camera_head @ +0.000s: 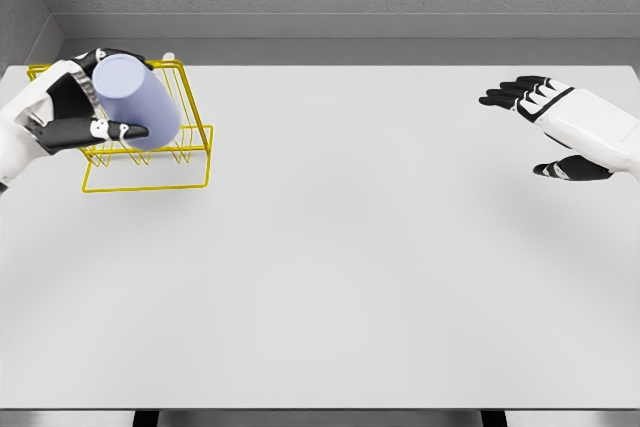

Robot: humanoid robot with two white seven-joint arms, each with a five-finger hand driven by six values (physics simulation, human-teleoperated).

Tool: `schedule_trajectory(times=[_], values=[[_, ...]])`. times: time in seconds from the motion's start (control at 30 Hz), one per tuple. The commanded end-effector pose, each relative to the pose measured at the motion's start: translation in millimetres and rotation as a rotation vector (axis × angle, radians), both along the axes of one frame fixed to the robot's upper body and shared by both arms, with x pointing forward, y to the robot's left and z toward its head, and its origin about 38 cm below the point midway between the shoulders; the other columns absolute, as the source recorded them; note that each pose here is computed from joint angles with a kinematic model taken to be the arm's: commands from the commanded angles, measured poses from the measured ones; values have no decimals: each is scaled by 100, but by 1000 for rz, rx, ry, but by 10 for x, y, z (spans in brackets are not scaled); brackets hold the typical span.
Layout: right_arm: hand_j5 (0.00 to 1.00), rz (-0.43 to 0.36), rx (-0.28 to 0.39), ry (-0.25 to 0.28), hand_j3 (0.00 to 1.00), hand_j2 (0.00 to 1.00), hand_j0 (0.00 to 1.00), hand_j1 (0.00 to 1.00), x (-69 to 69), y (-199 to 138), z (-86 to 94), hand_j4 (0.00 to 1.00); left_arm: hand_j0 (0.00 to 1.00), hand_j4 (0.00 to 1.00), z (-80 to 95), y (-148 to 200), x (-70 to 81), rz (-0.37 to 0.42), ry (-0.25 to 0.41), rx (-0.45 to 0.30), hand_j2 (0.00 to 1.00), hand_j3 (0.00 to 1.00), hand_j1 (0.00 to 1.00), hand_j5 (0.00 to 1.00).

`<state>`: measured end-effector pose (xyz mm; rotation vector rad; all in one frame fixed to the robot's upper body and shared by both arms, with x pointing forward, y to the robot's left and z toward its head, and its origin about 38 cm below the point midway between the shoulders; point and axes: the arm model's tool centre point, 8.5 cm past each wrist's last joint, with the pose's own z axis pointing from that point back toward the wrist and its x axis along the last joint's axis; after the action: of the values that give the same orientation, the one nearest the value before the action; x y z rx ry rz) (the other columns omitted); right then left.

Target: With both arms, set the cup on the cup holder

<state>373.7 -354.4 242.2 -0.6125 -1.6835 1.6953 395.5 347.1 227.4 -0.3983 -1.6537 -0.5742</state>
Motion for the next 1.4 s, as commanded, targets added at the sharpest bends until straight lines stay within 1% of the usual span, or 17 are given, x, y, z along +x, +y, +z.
schedule_trajectory(times=[0.0,0.3,0.37,0.4,0.43,0.47,0.5,0.57,0.67,0.7,1.1,1.37], values=[[100,1,7,-1,100,100,100,100,-2,2,11,100,63,63,0,19,5,6,2,-2,63,63,63,63],[100,-1,6,1,100,100,100,100,1,-5,4,100,63,63,-14,20,0,6,7,-1,63,63,63,63],[100,2,8,-2,100,100,100,100,-3,9,12,100,65,65,-14,20,0,6,6,-1,65,65,65,65],[100,1,8,-1,100,100,100,100,-2,5,9,100,68,68,-14,20,0,6,6,-1,68,68,68,68],[100,1,8,-1,100,100,100,100,-2,5,9,100,74,74,-19,25,2,8,10,0,74,74,74,74],[100,1,8,-1,100,100,100,100,-2,5,9,100,84,84,-25,30,5,9,13,2,84,84,84,84],[100,1,8,-1,100,100,100,100,-2,5,9,100,89,89,-20,29,7,9,12,4,89,89,89,89],[100,2,8,-2,100,100,100,100,-3,9,12,100,93,93,-23,34,9,11,13,4,93,93,93,93],[100,1,8,-1,100,100,100,100,-2,5,9,100,95,95,-21,55,22,17,12,7,95,95,95,95],[100,1,8,-1,100,100,100,100,-2,5,9,100,97,97,-21,55,22,17,12,7,97,97,97,97],[100,-14,10,3,100,100,100,100,-16,-50,-4,100,99,99,-15,41,17,13,10,7,99,99,99,99],[100,-15,8,4,100,100,100,100,-18,-50,-10,100,100,100,45,30,9,4,-6,11,100,100,100,100]])
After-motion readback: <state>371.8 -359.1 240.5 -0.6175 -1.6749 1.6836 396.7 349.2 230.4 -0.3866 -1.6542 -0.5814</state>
